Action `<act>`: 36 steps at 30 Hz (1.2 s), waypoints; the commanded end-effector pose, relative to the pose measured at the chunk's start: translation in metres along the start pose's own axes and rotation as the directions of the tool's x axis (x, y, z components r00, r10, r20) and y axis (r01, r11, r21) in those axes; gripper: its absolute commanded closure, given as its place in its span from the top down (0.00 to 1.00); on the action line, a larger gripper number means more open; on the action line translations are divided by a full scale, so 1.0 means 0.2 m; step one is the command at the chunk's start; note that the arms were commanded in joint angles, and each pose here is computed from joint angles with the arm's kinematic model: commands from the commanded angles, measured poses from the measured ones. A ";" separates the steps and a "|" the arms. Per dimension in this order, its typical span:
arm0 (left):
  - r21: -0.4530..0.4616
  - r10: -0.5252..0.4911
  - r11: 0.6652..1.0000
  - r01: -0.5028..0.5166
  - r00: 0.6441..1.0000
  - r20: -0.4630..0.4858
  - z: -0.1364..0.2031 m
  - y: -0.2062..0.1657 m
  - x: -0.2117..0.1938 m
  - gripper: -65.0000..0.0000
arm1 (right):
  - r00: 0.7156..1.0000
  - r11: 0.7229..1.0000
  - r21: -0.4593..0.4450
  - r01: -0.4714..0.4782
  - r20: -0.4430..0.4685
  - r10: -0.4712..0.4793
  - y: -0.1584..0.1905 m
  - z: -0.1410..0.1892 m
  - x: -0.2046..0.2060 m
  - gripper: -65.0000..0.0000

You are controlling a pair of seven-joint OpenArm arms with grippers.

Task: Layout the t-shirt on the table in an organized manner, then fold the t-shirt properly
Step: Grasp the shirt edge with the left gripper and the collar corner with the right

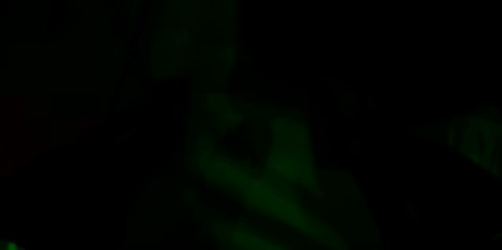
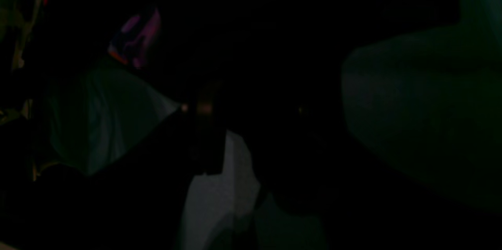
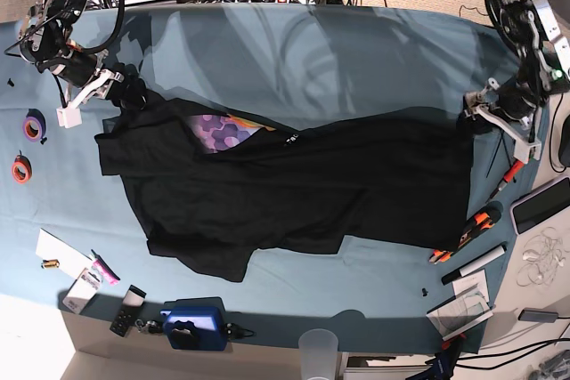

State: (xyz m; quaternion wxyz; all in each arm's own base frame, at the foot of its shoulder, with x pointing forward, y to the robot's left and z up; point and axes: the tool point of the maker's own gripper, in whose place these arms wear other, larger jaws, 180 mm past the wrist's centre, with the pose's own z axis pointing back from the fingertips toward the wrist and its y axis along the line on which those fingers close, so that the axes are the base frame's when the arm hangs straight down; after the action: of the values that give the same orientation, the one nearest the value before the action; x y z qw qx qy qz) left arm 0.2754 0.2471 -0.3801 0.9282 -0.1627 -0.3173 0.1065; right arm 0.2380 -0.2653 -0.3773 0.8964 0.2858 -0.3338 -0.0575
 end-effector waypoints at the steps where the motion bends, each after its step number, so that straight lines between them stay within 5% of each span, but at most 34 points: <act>1: -0.044 -0.018 0.999 0.021 0.998 0.062 0.03 -0.05 0.10 0.72 | 0.999 1.000 0.000 -0.026 0.023 0.026 0.00 0.03 0.06 0.36; 6: -0.112 -0.005 0.994 0.017 0.994 0.111 0.02 -0.12 0.15 0.70 | 0.999 1.000 -0.001 -0.026 0.022 0.026 0.00 0.03 0.06 0.36; 17: -0.058 0.016 0.998 -0.008 0.990 0.138 -0.01 -0.09 0.15 0.63 | 0.999 1.000 0.000 -0.026 0.024 0.026 0.00 0.03 0.06 0.36; 25: -0.062 0.091 0.994 -0.085 0.991 0.093 -0.09 -0.03 0.05 0.47 | 0.999 1.000 0.002 -0.028 0.044 0.027 0.01 0.03 0.08 0.36; 31: -0.184 0.117 0.978 -0.102 0.990 0.073 -0.12 -0.12 0.05 0.47 | 0.998 1.000 0.004 -0.028 0.052 0.028 0.01 0.02 0.09 0.36; 36: -0.169 0.122 0.979 -0.110 0.991 0.062 -0.13 -0.11 0.06 0.38 | 0.994 1.000 0.004 -0.029 0.105 0.028 0.01 0.03 0.14 0.19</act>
State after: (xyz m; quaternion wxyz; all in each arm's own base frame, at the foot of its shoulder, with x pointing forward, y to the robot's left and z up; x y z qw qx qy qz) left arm 0.2980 0.2204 -0.3913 0.8942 -0.2549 -0.3385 0.1446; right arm 0.2460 -0.2690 -0.3717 0.8873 0.2819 -0.3591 -0.0658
